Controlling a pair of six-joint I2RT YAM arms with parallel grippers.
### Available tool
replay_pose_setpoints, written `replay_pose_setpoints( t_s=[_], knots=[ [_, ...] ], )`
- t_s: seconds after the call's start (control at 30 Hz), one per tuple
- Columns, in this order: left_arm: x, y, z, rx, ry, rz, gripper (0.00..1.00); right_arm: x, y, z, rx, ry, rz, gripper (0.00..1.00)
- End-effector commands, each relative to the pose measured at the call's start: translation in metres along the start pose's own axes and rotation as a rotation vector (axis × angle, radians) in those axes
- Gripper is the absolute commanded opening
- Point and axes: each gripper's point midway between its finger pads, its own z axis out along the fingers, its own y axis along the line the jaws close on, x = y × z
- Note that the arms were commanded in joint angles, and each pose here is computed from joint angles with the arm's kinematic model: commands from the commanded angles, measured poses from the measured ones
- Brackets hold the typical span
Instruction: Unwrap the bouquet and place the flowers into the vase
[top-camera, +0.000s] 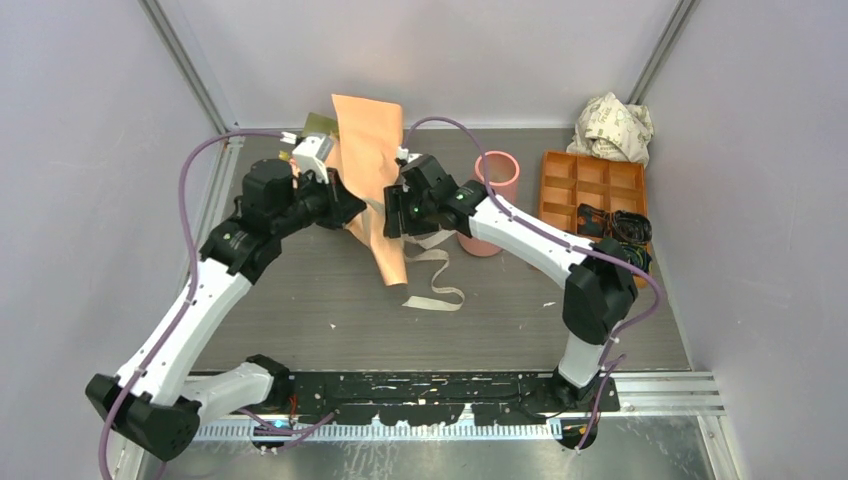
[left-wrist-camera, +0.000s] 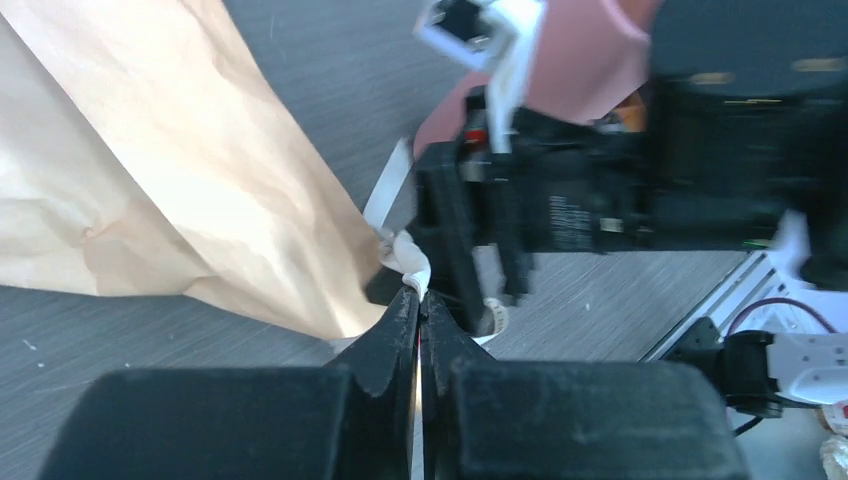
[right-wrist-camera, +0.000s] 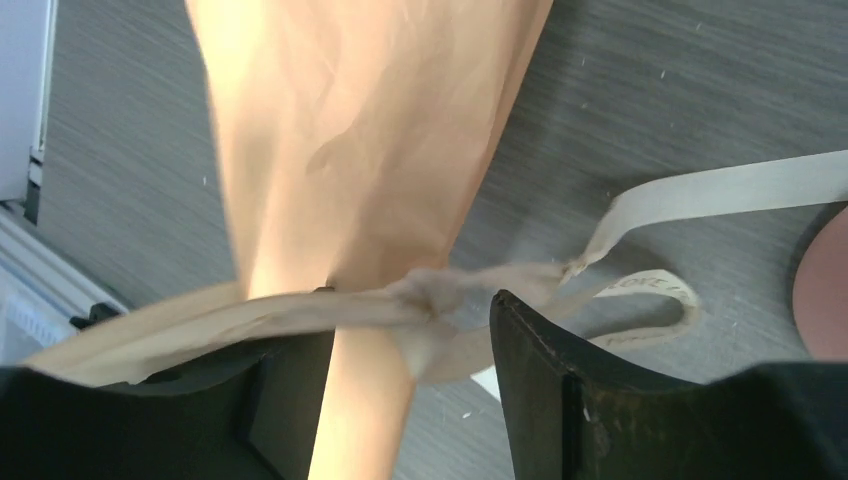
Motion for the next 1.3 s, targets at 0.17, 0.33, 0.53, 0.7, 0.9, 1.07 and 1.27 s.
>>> replay_pose_setpoints(
  t_s=[0.17, 0.33, 0.53, 0.7, 0.9, 1.07, 1.27],
  knots=[
    [-0.066, -0.033, -0.081, 0.017, -0.265, 0.037, 0.03, -0.078, 0.019, -0.004, 0.018, -0.207, -0.075, 0.60],
    [-0.084, -0.026, -0.114, -0.070, -0.358, 0.040, 0.03, -0.073, 0.009, 0.006, 0.061, -0.196, -0.071, 0.60],
    [-0.121, -0.009, -0.175, -0.269, -0.515, 0.035, 0.04, -0.047, -0.013, 0.027, 0.129, -0.134, -0.071, 0.60],
    [-0.139, 0.005, -0.233, -0.419, -0.657, -0.001, 0.04, -0.036, -0.024, 0.039, 0.167, -0.105, -0.072, 0.60],
    [-0.136, 0.049, -0.299, -0.743, -0.776, -0.085, 0.06, -0.041, -0.022, 0.033, 0.165, -0.115, -0.073, 0.60],
    [-0.118, 0.085, -0.345, -1.063, -0.829, -0.181, 0.07, -0.053, -0.014, 0.016, 0.147, -0.151, -0.076, 0.60],
    [-0.107, 0.096, -0.336, -1.126, -0.807, -0.174, 0.12, -0.070, 0.003, -0.014, 0.087, -0.211, -0.071, 0.61]
  ],
)
